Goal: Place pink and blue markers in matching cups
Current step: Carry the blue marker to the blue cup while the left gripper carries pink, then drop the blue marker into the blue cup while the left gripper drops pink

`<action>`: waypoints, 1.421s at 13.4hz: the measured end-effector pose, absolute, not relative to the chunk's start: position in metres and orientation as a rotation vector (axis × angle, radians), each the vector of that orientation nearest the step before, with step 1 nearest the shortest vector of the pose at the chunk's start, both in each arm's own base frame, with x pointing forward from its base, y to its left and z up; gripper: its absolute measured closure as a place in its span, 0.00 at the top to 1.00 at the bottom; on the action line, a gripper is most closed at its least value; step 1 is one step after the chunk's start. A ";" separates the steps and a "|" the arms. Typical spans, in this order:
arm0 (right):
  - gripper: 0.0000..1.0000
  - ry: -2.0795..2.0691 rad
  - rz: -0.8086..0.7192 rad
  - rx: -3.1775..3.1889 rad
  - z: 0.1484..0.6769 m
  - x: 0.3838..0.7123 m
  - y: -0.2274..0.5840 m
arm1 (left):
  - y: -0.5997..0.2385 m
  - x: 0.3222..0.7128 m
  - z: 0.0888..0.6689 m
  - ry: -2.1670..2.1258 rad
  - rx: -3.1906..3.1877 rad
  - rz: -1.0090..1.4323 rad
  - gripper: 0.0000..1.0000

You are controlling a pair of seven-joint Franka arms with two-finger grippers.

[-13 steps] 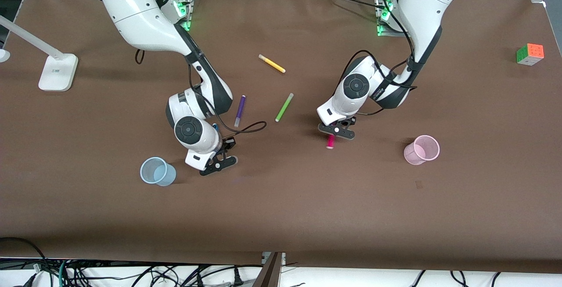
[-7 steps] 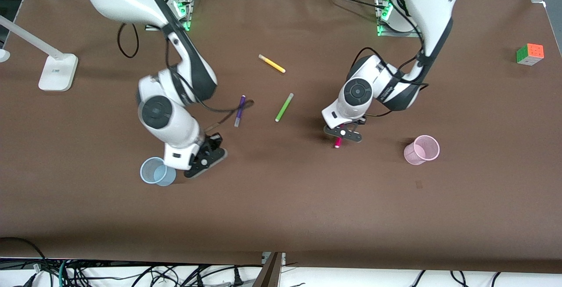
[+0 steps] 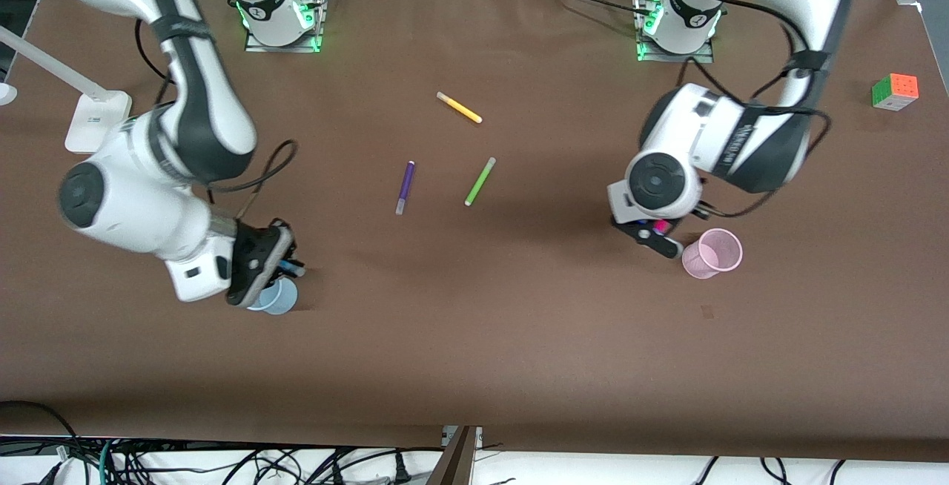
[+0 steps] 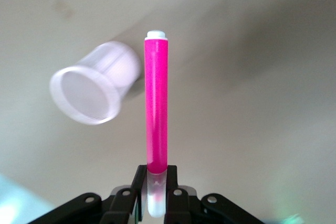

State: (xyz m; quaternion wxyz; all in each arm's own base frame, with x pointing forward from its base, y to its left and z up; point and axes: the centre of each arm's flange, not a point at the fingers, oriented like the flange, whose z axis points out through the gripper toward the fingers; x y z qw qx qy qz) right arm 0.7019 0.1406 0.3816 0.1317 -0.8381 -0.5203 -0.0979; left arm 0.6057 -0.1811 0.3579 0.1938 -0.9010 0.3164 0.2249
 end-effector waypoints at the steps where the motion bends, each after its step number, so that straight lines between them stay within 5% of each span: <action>1: 0.17 -1.524 -0.314 -2.376 0.371 0.706 0.123 | -0.161 0.613 0.363 0.955 -2.445 0.663 0.18; 11: 0.17 -1.562 -0.520 -2.090 0.304 0.718 0.070 | -0.106 0.629 0.261 1.307 -1.837 1.086 0.19; 15: 0.22 -1.550 -0.560 -2.047 0.277 0.719 0.052 | -0.123 0.633 0.267 1.285 -1.845 1.035 0.54; 19: 0.64 -1.324 -0.493 -2.180 0.284 0.721 0.043 | -0.142 0.640 0.309 1.200 -2.022 0.926 0.95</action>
